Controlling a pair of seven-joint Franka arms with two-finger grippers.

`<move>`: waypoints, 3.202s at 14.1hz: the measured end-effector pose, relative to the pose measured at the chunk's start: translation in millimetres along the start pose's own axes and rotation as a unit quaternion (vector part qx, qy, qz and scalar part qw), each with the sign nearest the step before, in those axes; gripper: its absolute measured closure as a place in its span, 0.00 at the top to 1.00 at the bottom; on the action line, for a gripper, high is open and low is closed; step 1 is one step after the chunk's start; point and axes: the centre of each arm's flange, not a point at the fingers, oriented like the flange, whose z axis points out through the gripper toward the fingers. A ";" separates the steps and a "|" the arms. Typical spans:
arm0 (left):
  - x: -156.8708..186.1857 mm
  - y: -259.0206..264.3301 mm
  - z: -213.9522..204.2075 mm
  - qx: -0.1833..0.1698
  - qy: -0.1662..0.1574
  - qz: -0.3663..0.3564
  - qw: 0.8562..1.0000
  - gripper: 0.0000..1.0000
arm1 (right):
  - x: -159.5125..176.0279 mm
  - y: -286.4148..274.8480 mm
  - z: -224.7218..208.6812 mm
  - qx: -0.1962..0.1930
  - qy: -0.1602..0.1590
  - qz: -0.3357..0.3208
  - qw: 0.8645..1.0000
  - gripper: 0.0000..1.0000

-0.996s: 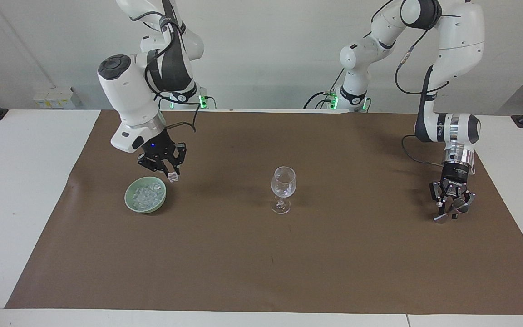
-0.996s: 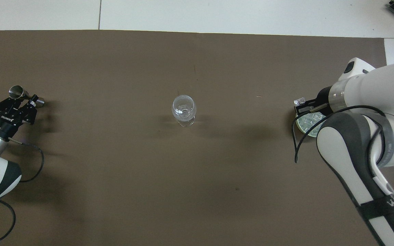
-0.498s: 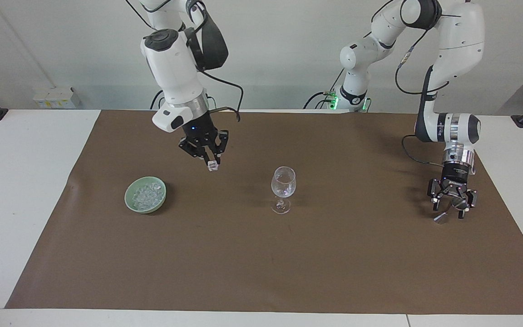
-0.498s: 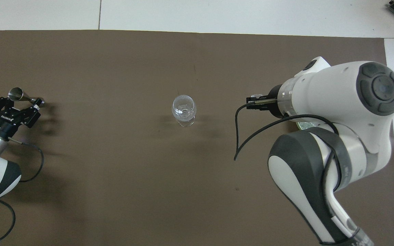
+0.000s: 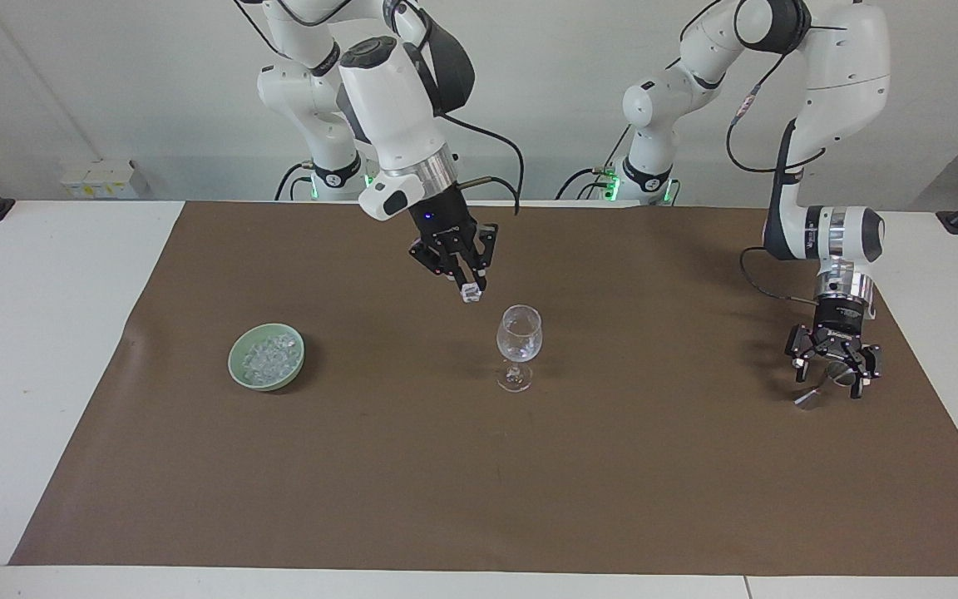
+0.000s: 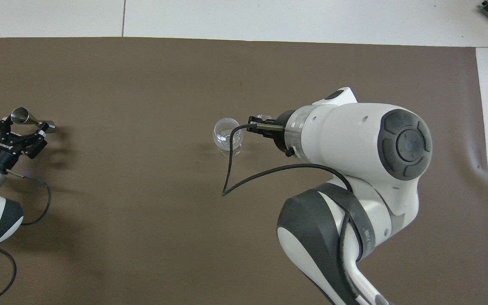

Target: Pour wine and add ice with both arms

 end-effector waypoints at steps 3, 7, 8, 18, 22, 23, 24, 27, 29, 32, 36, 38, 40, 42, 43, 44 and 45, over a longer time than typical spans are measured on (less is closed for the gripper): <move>-8.2 0.2 -0.5 0.000 -0.005 0.003 1.000 1.00 | -4.2 -10.3 13.3 0.017 0.005 0.013 1.000 0.26; -25.7 -0.5 -2.7 -0.003 -0.011 0.008 1.000 1.00 | -11.1 -20.9 26.0 0.030 0.005 0.013 0.999 0.26; -30.4 -1.0 -3.4 -0.005 -0.010 0.008 1.000 1.00 | -13.1 -23.2 28.6 0.032 0.003 0.011 0.999 0.26; -102.2 -33.6 3.5 0.019 0.033 0.073 0.997 1.00 | -7.5 -29.6 59.9 0.051 -0.001 0.014 0.999 0.26; -151.3 -31.7 12.6 0.092 0.080 0.223 0.967 1.00 | -9.4 -32.1 62.2 0.051 -0.002 0.009 0.999 0.26; -163.9 -31.6 16.1 0.105 0.088 0.256 0.957 1.00 | -9.2 -32.2 62.5 0.051 -0.001 0.009 0.999 0.26; -173.9 -33.1 19.3 0.117 0.096 0.286 0.946 1.00 | -8.8 -32.4 62.5 0.051 -0.001 0.009 0.999 0.26; -210.7 -44.6 30.7 0.179 0.130 0.404 0.887 1.00 | -8.4 -32.9 62.1 0.052 0.000 0.009 0.999 0.27; -237.2 -51.6 35.6 0.228 0.151 0.478 0.835 1.00 | -8.2 -33.1 61.8 0.052 0.000 0.008 0.999 0.37; -271.3 -61.5 37.2 0.308 0.207 0.584 0.722 1.00 | -8.2 -33.2 61.8 0.052 0.001 0.008 0.999 0.41; -302.9 -80.2 34.7 0.396 0.259 0.660 0.584 1.00 | -8.1 -33.3 61.7 0.050 0.002 0.006 0.999 0.71; -313.1 -99.1 34.4 0.449 0.268 0.689 0.502 1.00 | -7.8 -33.7 61.2 0.043 0.009 -0.007 0.999 0.79; -321.9 -121.6 29.4 0.503 0.252 0.713 0.418 1.00 | -6.3 -32.6 60.7 0.030 0.021 -0.026 0.999 0.98; -336.0 -144.5 16.1 0.547 0.221 0.732 0.341 1.00 | -0.6 -26.6 60.0 0.014 0.030 -0.037 0.999 1.00; -345.5 -152.4 7.7 0.555 0.212 0.736 0.324 1.00 | 4.5 -20.8 58.3 0.001 0.031 -0.040 0.999 1.00; -355.6 -158.5 -0.1 0.558 0.206 0.741 0.312 1.00 | 12.1 -12.1 54.0 -0.018 0.035 -0.043 0.998 1.00; -364.4 -164.3 -5.7 0.560 0.203 0.744 0.303 1.00 | 20.4 -1.9 47.4 -0.040 0.040 -0.046 0.997 1.00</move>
